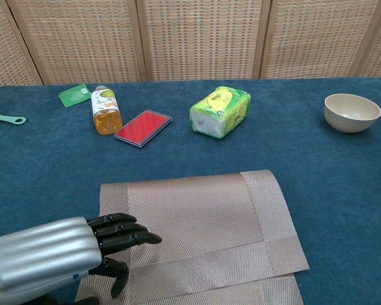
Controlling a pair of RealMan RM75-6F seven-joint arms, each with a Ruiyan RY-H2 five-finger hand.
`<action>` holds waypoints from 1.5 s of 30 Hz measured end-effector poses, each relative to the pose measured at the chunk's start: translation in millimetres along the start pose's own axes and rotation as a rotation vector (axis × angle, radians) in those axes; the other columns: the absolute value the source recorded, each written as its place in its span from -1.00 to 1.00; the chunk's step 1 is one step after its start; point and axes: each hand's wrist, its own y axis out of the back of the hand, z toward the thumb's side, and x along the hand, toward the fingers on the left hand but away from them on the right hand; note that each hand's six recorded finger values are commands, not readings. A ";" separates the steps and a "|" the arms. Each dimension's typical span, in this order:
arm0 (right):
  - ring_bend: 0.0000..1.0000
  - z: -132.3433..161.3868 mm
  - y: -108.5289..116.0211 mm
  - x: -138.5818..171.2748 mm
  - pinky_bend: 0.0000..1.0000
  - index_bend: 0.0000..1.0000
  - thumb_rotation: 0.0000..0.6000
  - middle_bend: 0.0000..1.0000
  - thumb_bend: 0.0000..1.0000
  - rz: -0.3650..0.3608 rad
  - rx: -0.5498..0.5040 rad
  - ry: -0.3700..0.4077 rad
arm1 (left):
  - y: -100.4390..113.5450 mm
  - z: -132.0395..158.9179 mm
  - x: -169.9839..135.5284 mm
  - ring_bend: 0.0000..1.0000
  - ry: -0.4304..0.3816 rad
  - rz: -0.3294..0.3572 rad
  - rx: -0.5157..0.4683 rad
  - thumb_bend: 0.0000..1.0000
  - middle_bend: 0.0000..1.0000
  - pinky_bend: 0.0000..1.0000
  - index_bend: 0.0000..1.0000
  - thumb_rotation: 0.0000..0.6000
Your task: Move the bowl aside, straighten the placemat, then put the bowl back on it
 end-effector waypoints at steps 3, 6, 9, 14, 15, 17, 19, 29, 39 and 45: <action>-1.00 0.6 -0.3 0.3 -1.00 -0.65 1.00 -1.00 -1.00 0.002 -0.002 0.002 | -0.2 -1.1 1.1 -1.00 0.005 0.001 0.003 -0.10 -1.00 -1.00 -0.05 1.00; -1.00 0.9 -0.2 0.6 -1.00 -0.65 1.00 -1.00 -1.00 0.002 -0.001 0.003 | -1.4 -1.8 1.9 -1.00 0.008 -0.007 -0.001 -0.10 -1.00 -1.00 -0.02 1.00; -1.00 1.0 -0.2 0.7 -1.00 -0.65 1.00 -1.00 -1.00 0.002 -0.001 0.004 | -1.0 -2.2 2.4 -1.00 0.009 -0.004 0.000 -0.10 -1.00 -1.00 0.01 1.00; -1.00 1.3 1.0 0.9 -1.00 -0.65 1.00 -1.00 -1.00 -0.004 0.001 0.005 | -0.5 -3.8 3.6 -1.00 0.014 0.004 0.005 -0.05 -1.00 -1.00 0.06 1.00; -1.00 1.3 1.2 1.0 -1.00 -0.65 1.00 -1.00 -1.00 -0.005 0.001 0.005 | -0.5 -3.9 4.0 -1.00 0.015 0.005 0.005 -0.04 -1.00 -1.00 0.07 1.00; -1.00 1.4 1.5 1.1 -1.00 -0.65 1.00 -1.00 -1.00 -0.005 -0.002 0.005 | -0.5 -4.1 4.4 -1.00 0.017 0.006 0.004 -0.03 -1.00 -1.00 0.07 1.00; -1.00 1.2 1.9 1.2 -1.00 -0.65 1.00 -1.00 -1.00 -0.006 -0.002 0.005 | -0.5 -4.2 5.1 -1.00 0.019 0.008 0.004 0.00 -1.00 -1.00 0.08 1.00; -1.00 0.5 3.4 1.2 -1.00 -0.65 1.00 -1.00 -1.00 -0.007 -0.009 0.004 | 1.1 -5.5 8.1 -1.00 0.027 0.017 -0.002 0.10 -1.00 -1.00 0.23 1.00; -1.00 0.2 4.4 1.4 -1.00 -0.65 1.00 -1.00 -1.00 -0.007 -0.014 0.004 | 4.4 -5.8 10.6 -1.00 0.030 0.038 -0.018 0.33 -1.00 -1.00 0.50 1.00; -1.00 -0.1 4.8 1.5 -1.00 -0.65 1.00 -1.00 -1.00 -0.007 -0.015 0.003 | 26.4 -12.9 15.8 -1.00 0.055 0.122 -0.070 0.33 -1.00 -1.00 0.54 1.00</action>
